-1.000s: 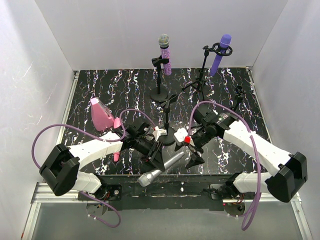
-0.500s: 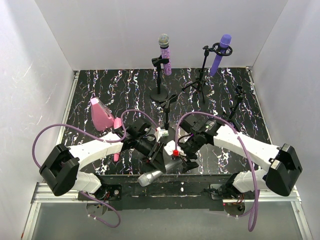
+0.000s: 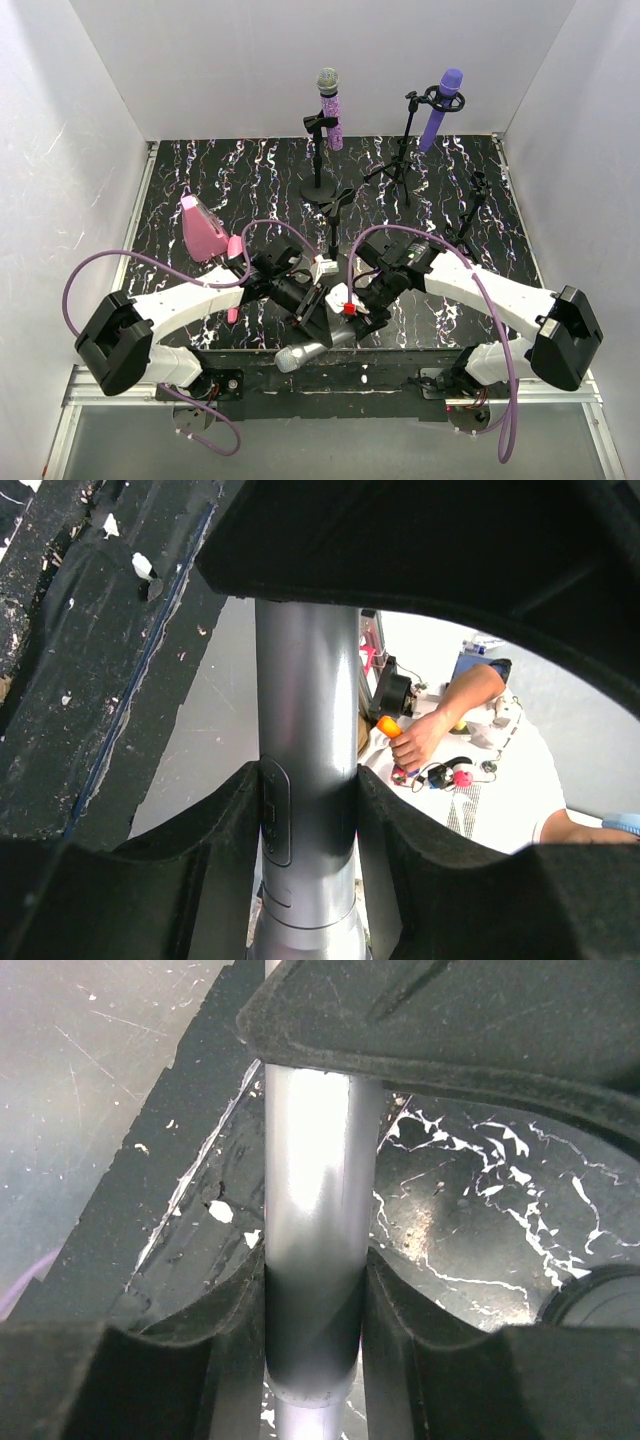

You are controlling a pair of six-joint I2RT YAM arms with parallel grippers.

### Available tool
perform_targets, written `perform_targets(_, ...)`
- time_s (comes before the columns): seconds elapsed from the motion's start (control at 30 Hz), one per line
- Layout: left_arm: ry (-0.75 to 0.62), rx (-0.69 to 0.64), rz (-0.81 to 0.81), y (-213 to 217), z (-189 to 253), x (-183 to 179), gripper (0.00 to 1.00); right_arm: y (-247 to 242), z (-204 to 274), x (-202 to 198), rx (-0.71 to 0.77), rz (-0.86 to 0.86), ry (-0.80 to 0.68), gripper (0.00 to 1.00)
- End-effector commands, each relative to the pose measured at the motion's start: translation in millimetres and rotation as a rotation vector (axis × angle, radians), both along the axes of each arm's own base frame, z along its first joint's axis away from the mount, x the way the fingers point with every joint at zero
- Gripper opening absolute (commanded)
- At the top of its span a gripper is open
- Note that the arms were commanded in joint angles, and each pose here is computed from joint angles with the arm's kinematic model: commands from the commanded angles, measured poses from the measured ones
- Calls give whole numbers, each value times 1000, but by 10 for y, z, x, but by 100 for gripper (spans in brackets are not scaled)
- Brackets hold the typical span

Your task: Attach the microphones to the stand

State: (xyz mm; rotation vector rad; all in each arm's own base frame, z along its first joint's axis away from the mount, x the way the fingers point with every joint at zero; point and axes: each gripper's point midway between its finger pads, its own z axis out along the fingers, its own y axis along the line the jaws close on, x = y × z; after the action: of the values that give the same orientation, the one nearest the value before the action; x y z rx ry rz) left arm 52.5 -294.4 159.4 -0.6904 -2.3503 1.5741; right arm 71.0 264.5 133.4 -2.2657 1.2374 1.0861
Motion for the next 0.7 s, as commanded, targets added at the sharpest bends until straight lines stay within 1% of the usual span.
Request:
perform_targets(0.0, -107, -84, 19, -11, 331, 70, 22, -99, 164, -263, 46, 89, 63, 7)
perform_targets(0.07, -158, -65, 47, 8, 384, 119, 42, -120, 201, -296, 53, 98, 72, 3)
perform_targets(0.13, -222, -61, 75, 24, 470, 197, 58, -160, 229, -337, 53, 114, 81, 2)
perform_targets(0.17, -265, -58, 92, 38, 535, 246, 65, -175, 247, -348, 54, 118, 83, 2)
perform_targets(0.2, -316, -50, 103, 74, 578, 297, 69, -193, 260, -355, 53, 121, 85, 2)
perform_targets(0.27, -416, -51, 129, 126, 756, 398, 75, -221, 329, -355, 67, 119, 84, 1)
perform_targets(0.33, -537, -60, 158, 193, 967, 491, 87, -242, 426, -301, 94, 87, 91, 1)
perform_targets(0.4, -673, -55, 207, 281, 1179, 609, 95, -259, 569, -261, 143, 53, 111, 1)
perform_targets(0.43, -746, -54, 235, 330, 1272, 673, 98, -274, 657, -239, 171, 32, 117, 1)
perform_targets(0.63, -1111, -100, 386, 573, 1683, 977, 98, -390, 1164, 45, 336, -147, 118, 1)
perform_targets(0.67, -1153, -114, 408, 599, 1725, 1008, 98, -408, 1259, 113, 370, -188, 125, 1)
